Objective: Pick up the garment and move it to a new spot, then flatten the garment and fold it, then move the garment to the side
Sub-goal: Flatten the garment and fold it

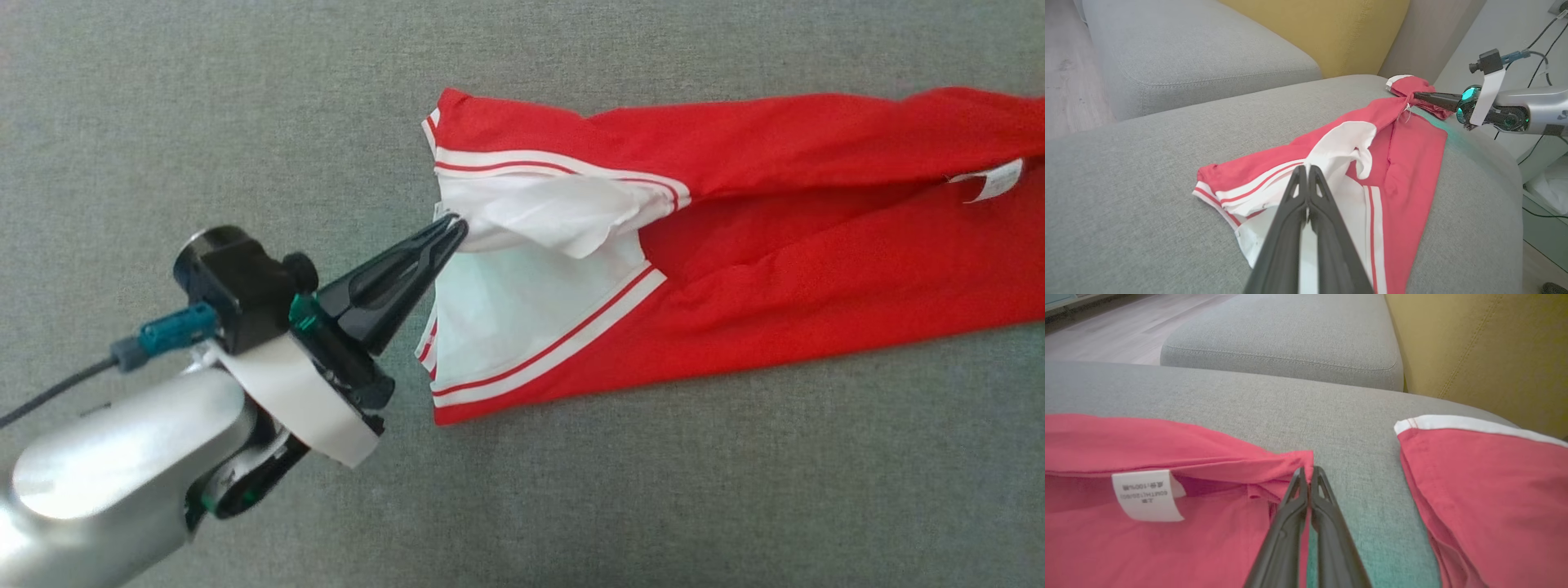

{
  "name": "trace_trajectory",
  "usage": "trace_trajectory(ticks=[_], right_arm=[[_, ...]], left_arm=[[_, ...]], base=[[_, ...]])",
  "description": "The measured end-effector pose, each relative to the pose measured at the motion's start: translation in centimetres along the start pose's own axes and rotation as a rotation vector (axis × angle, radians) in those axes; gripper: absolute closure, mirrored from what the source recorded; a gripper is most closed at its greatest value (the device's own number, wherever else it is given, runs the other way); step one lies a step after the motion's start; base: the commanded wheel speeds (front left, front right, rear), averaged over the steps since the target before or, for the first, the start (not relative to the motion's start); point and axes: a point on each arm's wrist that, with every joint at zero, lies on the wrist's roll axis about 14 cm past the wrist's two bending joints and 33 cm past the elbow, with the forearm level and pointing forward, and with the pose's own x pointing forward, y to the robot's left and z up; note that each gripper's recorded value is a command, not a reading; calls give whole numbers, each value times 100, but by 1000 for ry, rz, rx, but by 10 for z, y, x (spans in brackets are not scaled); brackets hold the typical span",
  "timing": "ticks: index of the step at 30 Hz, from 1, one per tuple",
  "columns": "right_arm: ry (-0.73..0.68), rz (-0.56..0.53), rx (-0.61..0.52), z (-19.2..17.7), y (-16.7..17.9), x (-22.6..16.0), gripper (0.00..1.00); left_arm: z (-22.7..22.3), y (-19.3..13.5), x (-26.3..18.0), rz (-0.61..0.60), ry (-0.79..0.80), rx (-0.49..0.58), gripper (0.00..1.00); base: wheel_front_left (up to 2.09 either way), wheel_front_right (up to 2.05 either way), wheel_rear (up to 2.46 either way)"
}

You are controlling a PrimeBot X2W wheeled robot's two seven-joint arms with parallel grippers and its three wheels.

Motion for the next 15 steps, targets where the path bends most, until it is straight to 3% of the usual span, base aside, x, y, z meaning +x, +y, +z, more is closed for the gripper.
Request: trace_trajectory(ticks=[1,2,4,8,11,12,13,15], right_arm=[[4,-3,-2,-2,0,-2,87],[5,-6,-6,-3,-1,-3,68],[3,-9,-8,-5,0,-5,0],[-13,-26,25,-5,1,-10,0],[-11,-44,39,-10,0,-21,0],[-12,-53,38,-11,-2,-25,0],[-18,-64,45,-11,-3,-29,0],[-37,-88,59,-9,-6,-36,0]], left_arm=[[-1,0,-1,5,0,-5,100],[-2,0,-1,8,-2,-9,100],[-4,-1,-2,15,-1,-15,100],[-7,-8,-4,14,-4,-27,97],[-14,-13,-5,29,3,-15,55],[-17,-14,-5,44,-2,-6,35],[-18,-14,-5,59,-10,-2,2],[-18,-16,-3,94,-35,15,0]], base=[[0,0,0],[0,0,0],[0,0,0],[0,0,0],[0,0,0],[0,0,0],[0,0,0],[0,0,0]])
